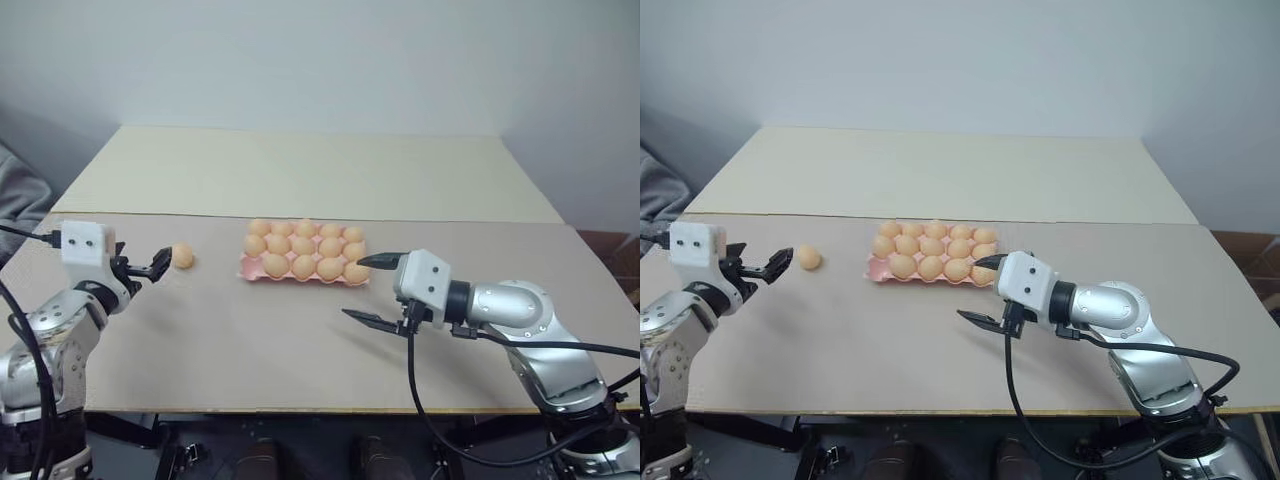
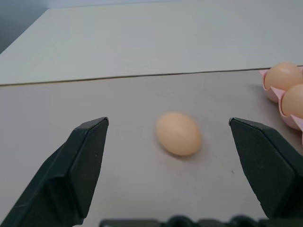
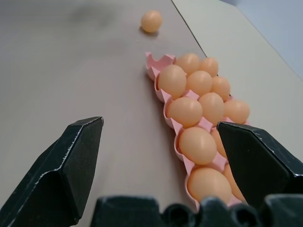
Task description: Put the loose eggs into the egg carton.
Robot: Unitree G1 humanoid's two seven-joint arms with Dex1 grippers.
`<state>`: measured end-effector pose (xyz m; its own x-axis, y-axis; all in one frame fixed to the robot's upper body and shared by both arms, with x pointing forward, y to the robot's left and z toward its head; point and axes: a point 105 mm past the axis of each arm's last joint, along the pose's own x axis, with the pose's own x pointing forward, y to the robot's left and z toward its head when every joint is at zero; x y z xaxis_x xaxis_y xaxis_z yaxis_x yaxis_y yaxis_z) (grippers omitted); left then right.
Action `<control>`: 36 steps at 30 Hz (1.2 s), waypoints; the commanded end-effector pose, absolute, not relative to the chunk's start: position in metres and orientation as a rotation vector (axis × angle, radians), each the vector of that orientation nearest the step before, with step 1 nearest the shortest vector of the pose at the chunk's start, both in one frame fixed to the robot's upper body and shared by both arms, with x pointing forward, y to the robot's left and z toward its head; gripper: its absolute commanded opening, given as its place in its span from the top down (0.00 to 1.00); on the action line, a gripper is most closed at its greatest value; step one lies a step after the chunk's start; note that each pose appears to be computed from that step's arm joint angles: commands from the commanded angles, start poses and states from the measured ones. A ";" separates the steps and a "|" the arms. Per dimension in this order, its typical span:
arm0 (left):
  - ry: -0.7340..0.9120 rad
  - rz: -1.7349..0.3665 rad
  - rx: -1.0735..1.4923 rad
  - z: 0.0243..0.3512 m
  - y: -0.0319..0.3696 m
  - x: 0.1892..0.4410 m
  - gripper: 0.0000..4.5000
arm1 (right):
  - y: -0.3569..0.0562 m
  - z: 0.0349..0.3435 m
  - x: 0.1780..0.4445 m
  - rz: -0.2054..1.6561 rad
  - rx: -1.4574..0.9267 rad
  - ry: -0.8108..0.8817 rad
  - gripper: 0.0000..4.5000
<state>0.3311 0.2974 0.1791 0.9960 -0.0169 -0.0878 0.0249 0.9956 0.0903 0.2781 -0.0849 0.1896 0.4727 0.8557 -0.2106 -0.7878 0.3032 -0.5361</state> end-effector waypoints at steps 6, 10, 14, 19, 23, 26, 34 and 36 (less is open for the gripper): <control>0.066 0.023 0.038 0.168 0.296 0.394 0.01 | -0.087 0.202 0.272 1.018 -0.661 -0.164 0.00; 0.092 0.005 0.021 0.155 0.290 0.404 0.01 | -0.086 0.199 0.269 1.007 -0.656 -0.153 0.00; 0.105 0.002 0.000 0.149 0.288 0.409 0.01 | -0.086 0.199 0.269 0.998 -0.657 -0.150 0.00; 0.121 -0.021 -0.015 0.144 0.286 0.410 0.10 | -0.086 0.199 0.271 0.985 -0.657 -0.149 0.00; 0.134 -0.028 -0.005 0.144 0.286 0.409 0.37 | -0.086 0.198 0.273 0.976 -0.661 -0.149 0.00; 0.133 -0.017 0.000 0.145 0.288 0.409 0.57 | -0.085 0.197 0.275 0.971 -0.665 -0.151 0.00; 0.020 -0.135 0.017 0.170 0.262 0.401 0.64 | -0.086 0.197 0.278 0.955 -0.682 -0.158 0.00; -0.023 -0.221 0.024 0.181 0.246 0.396 0.64 | -0.086 0.197 0.279 0.952 -0.685 -0.159 0.00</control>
